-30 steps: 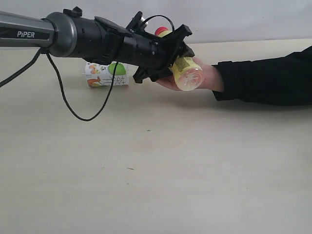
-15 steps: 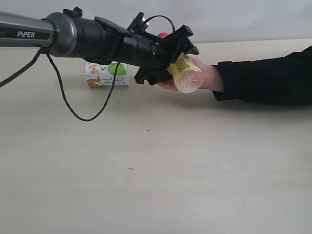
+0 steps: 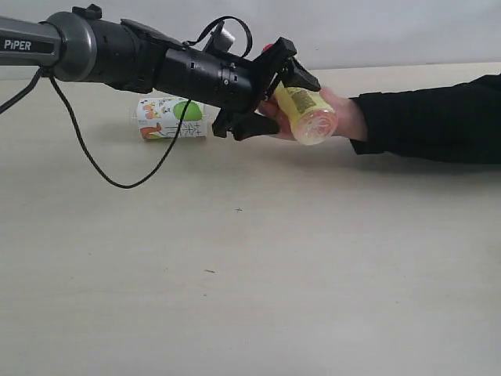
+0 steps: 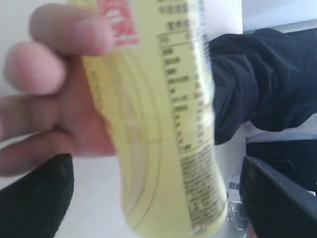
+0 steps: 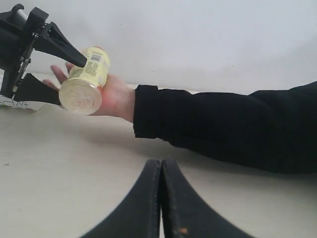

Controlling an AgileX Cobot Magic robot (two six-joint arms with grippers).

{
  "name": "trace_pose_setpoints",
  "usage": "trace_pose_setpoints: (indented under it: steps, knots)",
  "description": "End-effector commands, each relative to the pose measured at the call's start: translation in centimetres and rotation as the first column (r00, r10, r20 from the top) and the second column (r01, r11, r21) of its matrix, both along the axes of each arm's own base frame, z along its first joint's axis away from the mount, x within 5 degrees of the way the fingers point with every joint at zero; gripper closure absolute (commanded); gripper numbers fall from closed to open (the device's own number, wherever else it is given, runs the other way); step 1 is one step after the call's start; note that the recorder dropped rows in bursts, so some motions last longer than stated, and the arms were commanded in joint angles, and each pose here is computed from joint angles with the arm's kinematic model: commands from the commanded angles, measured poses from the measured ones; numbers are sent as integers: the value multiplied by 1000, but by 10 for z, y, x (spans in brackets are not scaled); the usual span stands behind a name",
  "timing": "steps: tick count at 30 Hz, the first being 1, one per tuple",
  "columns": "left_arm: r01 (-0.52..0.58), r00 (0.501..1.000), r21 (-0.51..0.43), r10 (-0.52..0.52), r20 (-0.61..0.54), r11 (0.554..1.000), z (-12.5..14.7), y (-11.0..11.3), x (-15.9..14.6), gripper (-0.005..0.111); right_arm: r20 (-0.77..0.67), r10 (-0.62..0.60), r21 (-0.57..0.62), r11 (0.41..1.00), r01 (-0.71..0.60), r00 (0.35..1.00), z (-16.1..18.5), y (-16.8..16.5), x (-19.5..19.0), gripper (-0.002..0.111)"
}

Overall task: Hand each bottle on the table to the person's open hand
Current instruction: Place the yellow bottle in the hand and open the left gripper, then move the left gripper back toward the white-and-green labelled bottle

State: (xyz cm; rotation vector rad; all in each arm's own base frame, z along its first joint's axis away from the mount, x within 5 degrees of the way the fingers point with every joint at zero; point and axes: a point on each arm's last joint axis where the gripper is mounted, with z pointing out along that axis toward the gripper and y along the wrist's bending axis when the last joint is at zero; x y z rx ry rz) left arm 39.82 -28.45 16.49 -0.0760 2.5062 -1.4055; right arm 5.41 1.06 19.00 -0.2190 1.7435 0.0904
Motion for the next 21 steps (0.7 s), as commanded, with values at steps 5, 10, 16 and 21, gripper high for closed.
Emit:
trace_pose_setpoints:
  steps: [5, 10, 16, 21]
  knots:
    - [148, 978, 7, -147, 148, 989, 30, 11, -3, 20, 5, -2, -2, 1000, 2, 1000, -1, 0, 0, 108]
    - [288, 924, 37, -288, 250, 957, 44, 34, -2, 21, 5, -2, -2, 1000, 2, 1000, -1, 0, 0, 108]
    - [409, 828, 159, -438, 349, 899, 65, 61, -7, 52, 5, -2, -2, 1000, 2, 1000, -1, 0, 0, 108]
    - [428, 810, 186, -466, 356, 885, 73, 78, -6, 65, 5, -2, -2, 1000, 2, 1000, -1, 0, 0, 108]
